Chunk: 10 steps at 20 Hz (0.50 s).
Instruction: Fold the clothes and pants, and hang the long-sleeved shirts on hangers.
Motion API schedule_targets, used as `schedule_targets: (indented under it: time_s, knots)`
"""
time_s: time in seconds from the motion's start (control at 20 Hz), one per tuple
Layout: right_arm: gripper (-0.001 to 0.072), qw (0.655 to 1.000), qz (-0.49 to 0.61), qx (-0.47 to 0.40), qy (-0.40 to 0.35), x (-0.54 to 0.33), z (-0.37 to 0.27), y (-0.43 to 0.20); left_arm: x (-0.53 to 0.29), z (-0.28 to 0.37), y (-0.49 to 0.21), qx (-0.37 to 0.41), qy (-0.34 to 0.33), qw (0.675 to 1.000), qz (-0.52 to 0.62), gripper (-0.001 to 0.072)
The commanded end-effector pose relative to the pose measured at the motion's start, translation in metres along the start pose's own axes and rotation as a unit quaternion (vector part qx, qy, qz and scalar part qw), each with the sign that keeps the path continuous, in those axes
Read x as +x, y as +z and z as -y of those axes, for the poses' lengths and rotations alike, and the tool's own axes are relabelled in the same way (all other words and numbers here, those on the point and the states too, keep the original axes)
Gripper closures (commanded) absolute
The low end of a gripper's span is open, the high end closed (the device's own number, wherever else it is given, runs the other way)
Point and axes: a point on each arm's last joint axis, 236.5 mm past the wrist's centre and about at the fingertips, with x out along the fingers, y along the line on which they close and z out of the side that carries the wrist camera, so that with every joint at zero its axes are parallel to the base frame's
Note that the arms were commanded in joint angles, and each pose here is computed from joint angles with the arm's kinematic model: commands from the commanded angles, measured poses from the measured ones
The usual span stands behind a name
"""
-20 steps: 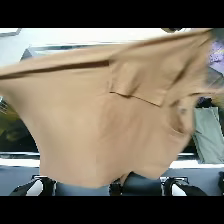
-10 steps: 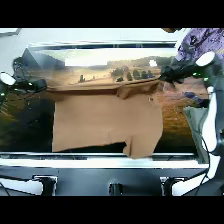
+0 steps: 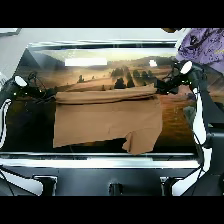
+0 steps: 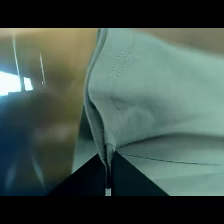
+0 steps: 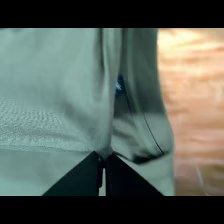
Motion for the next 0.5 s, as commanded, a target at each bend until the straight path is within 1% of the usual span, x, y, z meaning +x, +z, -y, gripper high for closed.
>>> schedule_targets:
  time_s: [0.0,0.1,0.3,0.45]
  knots:
    - [0.0688,0.999,-0.026,0.01,-0.026,0.001,0.011,-0.012,-0.002,0.002,-0.047,-0.039,0.006,0.994,-0.099,0.0694]
    - [0.0688,0.999,-0.03,0.018,-0.026,0.003,0.012,-0.014,-0.002,0.0,-0.053,-0.041,0.017,0.993,-0.112,0.0694]
    - [0.0688,0.997,-0.064,0.023,-0.029,0.017,0.017,-0.027,0.0,-0.02,-0.055,-0.033,0.072,0.991,-0.111,0.0694]
    - [0.0687,0.996,-0.085,0.026,-0.029,0.026,0.02,-0.035,0.007,-0.026,-0.057,-0.03,0.082,0.989,-0.12,0.0693]
